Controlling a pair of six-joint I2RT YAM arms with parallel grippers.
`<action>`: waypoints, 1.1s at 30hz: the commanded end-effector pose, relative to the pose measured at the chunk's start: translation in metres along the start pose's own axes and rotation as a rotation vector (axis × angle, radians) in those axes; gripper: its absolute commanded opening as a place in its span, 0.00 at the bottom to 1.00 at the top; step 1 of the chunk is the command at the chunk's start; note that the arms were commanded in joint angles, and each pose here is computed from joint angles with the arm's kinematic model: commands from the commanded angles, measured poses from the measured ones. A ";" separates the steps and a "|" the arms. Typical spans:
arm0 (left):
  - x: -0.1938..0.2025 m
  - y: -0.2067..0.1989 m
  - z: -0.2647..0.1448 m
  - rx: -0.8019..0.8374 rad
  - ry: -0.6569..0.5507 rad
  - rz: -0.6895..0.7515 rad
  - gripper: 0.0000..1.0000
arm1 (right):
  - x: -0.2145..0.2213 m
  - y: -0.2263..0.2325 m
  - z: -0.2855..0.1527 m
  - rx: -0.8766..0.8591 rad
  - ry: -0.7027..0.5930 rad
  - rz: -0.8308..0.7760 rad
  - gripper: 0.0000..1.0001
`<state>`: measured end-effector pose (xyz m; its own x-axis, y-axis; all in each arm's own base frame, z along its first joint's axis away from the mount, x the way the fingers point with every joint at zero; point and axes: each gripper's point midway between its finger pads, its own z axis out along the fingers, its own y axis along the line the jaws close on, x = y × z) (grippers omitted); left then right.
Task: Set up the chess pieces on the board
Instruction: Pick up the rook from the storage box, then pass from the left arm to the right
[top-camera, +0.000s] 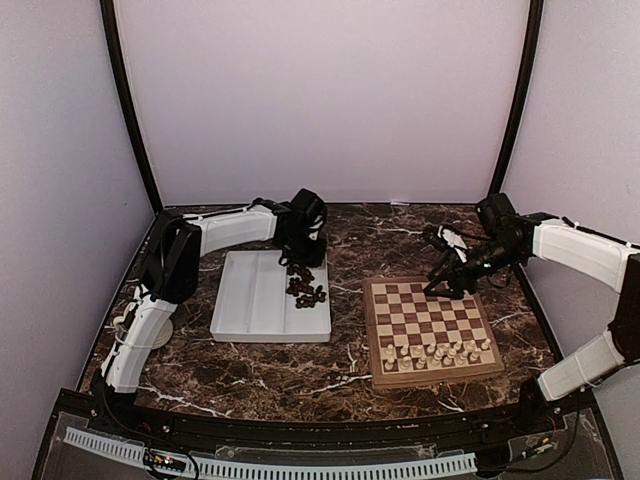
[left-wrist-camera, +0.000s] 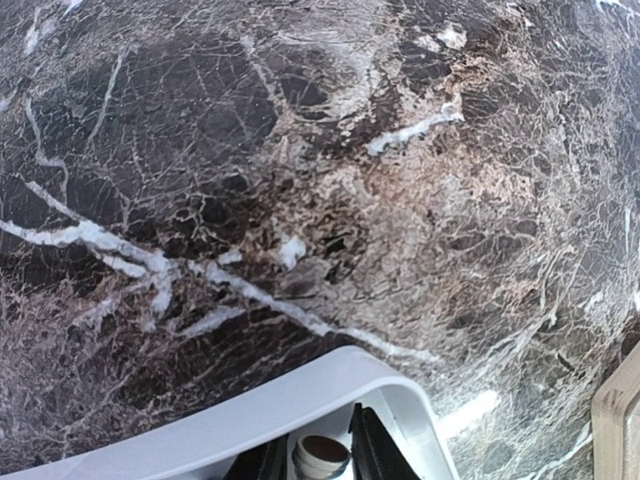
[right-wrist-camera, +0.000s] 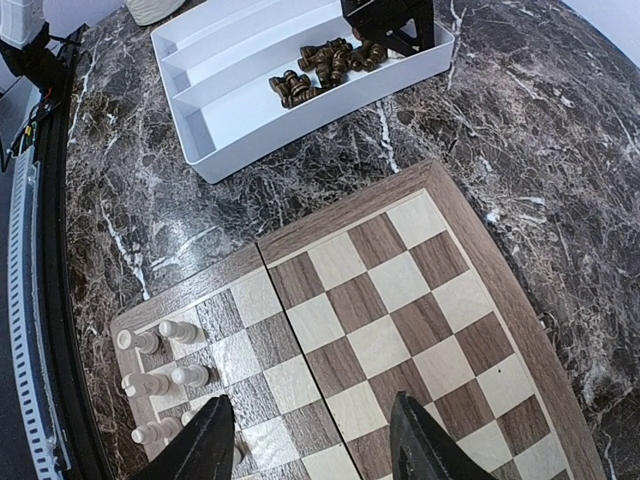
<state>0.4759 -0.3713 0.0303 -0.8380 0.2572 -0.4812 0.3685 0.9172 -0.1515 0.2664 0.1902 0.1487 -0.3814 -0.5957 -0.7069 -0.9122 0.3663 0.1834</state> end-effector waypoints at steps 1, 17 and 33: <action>0.029 0.015 -0.001 -0.066 0.119 0.035 0.25 | -0.006 0.002 0.002 -0.016 -0.020 -0.006 0.54; -0.004 0.000 -0.036 0.002 0.004 -0.022 0.13 | -0.018 -0.002 -0.004 0.007 -0.028 -0.022 0.54; -0.092 -0.056 -0.246 0.494 -0.573 -0.312 0.10 | -0.129 -0.057 -0.047 0.183 -0.280 0.062 0.96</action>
<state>0.4400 -0.3693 0.2257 -0.7222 -0.0866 -0.6863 0.3658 0.7942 -0.4852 0.3446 0.1918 0.2400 -0.3392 -0.4504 -0.8259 -0.8217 0.5693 0.0271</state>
